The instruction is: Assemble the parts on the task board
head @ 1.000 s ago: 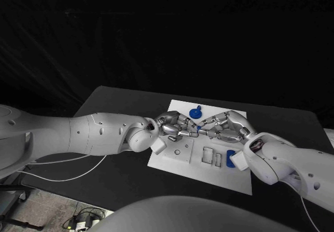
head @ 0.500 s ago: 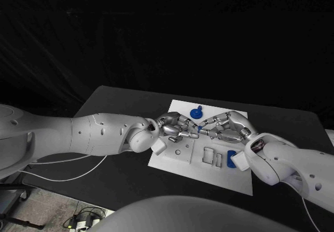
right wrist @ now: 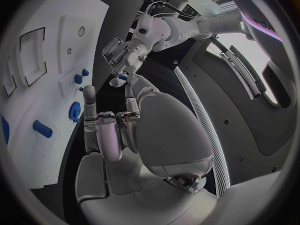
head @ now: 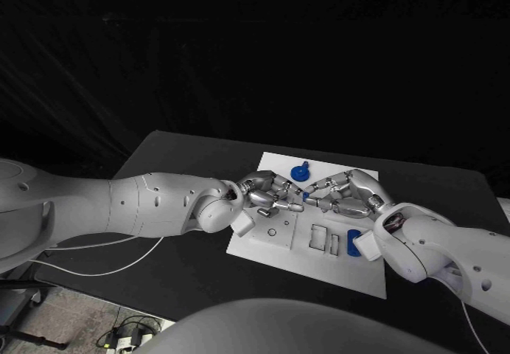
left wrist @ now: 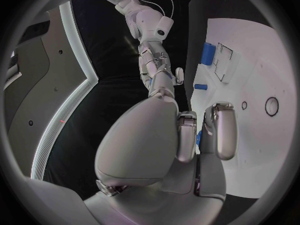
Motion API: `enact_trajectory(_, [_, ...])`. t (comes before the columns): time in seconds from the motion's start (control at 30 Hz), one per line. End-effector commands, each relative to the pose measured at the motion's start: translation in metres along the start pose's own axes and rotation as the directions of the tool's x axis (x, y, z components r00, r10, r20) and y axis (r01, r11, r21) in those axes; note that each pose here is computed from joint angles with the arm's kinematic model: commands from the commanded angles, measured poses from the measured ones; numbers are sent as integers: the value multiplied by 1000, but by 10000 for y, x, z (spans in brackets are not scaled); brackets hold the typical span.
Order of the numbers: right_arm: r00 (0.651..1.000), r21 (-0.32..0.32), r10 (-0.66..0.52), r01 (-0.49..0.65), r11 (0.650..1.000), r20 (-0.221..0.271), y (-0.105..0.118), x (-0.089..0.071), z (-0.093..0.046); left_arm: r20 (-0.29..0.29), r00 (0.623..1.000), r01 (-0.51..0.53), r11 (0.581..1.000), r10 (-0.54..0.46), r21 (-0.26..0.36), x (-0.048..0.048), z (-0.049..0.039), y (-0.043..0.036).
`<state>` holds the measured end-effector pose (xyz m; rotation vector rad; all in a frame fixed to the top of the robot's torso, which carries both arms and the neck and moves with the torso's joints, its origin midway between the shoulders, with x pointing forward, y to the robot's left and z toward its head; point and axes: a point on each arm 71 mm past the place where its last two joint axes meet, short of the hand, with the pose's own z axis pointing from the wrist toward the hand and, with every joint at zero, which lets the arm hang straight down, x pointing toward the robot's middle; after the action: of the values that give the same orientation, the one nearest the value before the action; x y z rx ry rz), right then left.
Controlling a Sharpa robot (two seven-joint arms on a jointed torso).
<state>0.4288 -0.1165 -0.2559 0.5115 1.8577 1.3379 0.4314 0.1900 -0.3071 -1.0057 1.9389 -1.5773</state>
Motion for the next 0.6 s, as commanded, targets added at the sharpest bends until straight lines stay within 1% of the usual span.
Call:
enact_trajectory(0.03, [1000, 2, -2, 2, 1000, -22, 2, 21, 0, 3, 1000, -8, 1000, 8, 26, 16, 11, -19])
enact_trajectory(0.33, [1000, 3, 2, -2, 1000, -31, 5, 33, 0, 32, 999, -21, 999, 20, 30, 10, 24, -22])
enact_trajectory(0.6, [999, 5, 4, -4, 1000, -33, 4, 36, 2, 30, 999, -21, 999, 19, 41, 22, 31, -30])
